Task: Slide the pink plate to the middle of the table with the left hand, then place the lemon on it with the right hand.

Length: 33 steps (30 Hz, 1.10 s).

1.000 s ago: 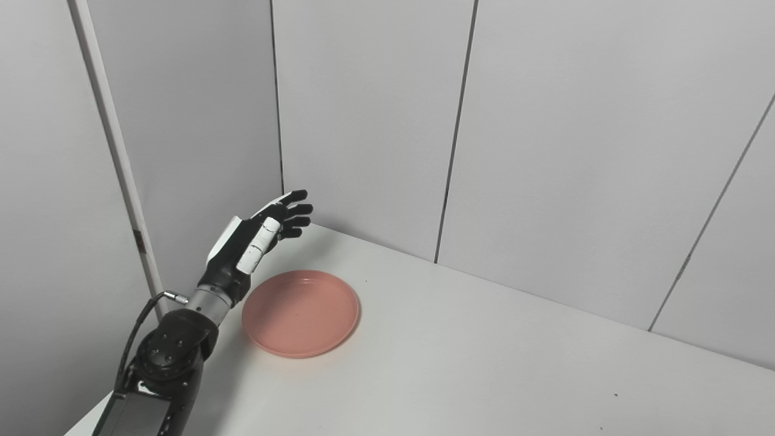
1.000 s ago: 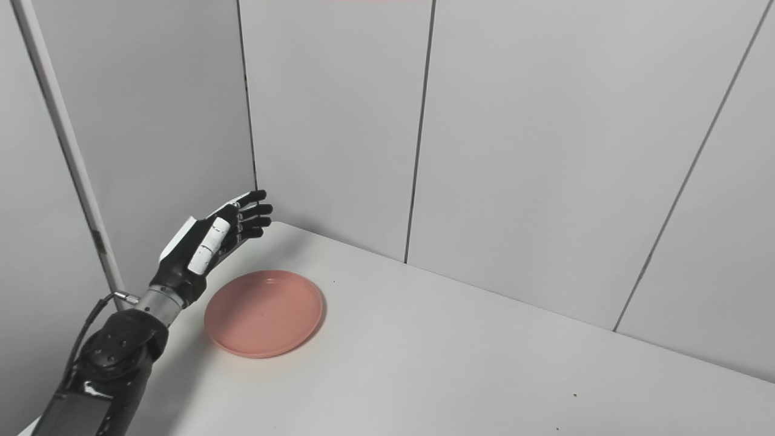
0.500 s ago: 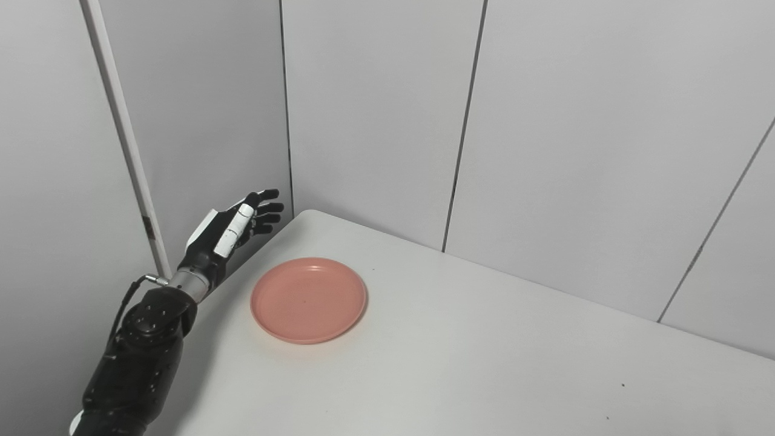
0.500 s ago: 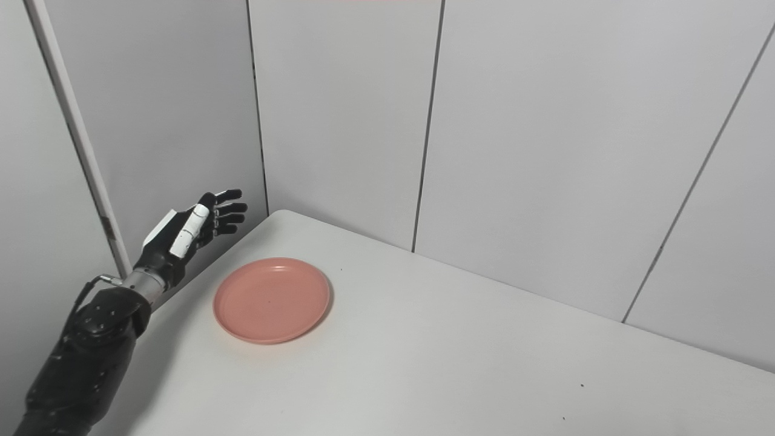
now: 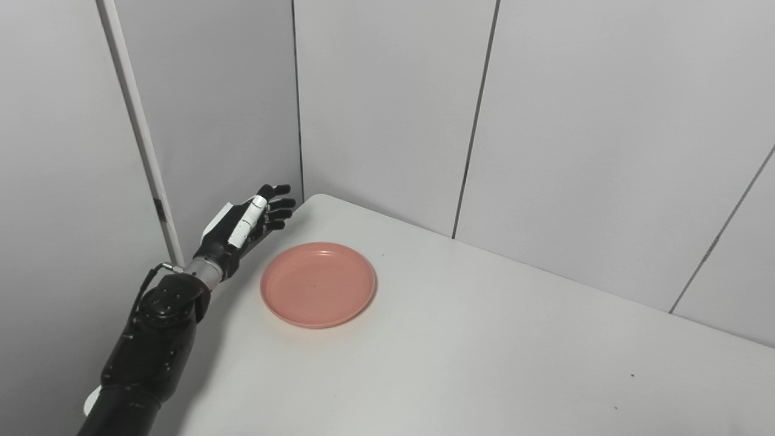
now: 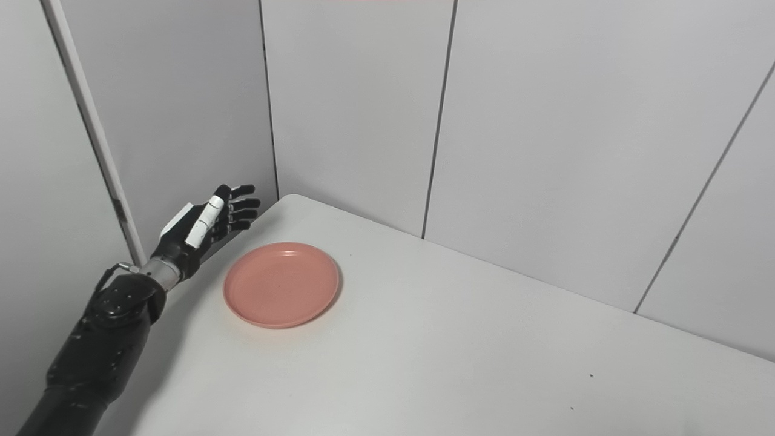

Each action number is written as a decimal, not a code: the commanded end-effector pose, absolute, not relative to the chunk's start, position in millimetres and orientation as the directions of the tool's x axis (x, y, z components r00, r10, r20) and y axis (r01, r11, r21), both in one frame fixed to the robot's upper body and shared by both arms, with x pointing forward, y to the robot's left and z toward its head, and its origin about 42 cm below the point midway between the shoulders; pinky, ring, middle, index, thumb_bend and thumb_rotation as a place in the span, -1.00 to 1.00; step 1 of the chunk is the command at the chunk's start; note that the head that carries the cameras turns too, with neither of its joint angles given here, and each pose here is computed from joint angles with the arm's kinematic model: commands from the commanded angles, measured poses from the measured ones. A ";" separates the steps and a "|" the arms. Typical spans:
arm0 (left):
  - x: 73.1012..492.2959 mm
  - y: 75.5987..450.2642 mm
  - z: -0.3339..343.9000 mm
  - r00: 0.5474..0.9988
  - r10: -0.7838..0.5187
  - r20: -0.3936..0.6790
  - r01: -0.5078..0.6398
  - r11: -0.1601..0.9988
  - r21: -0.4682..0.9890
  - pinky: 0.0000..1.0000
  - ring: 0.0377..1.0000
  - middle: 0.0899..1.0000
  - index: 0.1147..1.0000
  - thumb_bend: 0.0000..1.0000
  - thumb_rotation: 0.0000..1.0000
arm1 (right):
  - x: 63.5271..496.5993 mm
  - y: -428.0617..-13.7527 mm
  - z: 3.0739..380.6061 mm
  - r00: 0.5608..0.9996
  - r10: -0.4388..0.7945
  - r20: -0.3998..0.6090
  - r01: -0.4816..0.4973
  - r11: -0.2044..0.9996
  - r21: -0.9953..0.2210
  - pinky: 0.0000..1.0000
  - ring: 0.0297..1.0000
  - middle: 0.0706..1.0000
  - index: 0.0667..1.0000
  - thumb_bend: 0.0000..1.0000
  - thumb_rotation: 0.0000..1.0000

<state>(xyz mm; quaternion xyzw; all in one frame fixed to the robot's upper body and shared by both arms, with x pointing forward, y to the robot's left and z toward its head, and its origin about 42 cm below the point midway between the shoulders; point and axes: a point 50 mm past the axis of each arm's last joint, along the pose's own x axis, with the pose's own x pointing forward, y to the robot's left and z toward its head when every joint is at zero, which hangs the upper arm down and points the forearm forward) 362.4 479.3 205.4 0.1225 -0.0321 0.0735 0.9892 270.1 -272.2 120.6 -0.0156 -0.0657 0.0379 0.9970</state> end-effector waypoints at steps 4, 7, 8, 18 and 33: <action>371.4 487.1 219.8 0.982 0.132 0.134 -0.166 0.944 0.285 0.65 0.66 0.66 0.66 0.72 1.00 | 266.1 -274.9 120.4 0.989 0.077 0.129 -0.071 0.996 -0.045 0.97 0.98 0.98 0.99 0.65 0.95; 372.4 486.5 213.5 0.983 0.143 0.115 -0.171 0.942 0.290 0.80 0.72 0.69 0.66 0.73 1.00 | 265.7 -275.0 119.8 0.989 0.078 0.128 -0.073 0.997 -0.040 0.98 0.99 0.98 1.00 0.66 0.94; 372.6 485.8 210.4 0.984 0.143 0.111 -0.169 0.941 0.293 0.82 0.73 0.70 0.66 0.73 1.00 | 265.5 -275.1 119.3 0.989 0.076 0.128 -0.072 0.997 -0.041 0.98 0.99 0.98 1.00 0.66 0.94; 378.9 476.7 194.1 0.979 0.161 0.128 -0.196 0.919 0.341 0.88 0.85 0.80 0.77 0.74 1.00 | 263.6 -273.9 117.0 0.990 0.073 0.120 -0.070 0.997 -0.034 0.96 0.97 0.95 0.97 0.72 0.93; 383.0 472.0 177.6 0.974 0.163 0.159 -0.203 0.939 0.278 0.75 0.77 0.76 0.74 0.70 1.00 | 264.0 -273.6 114.7 0.991 0.071 0.114 -0.069 0.997 -0.018 0.96 0.96 0.95 0.95 0.76 0.91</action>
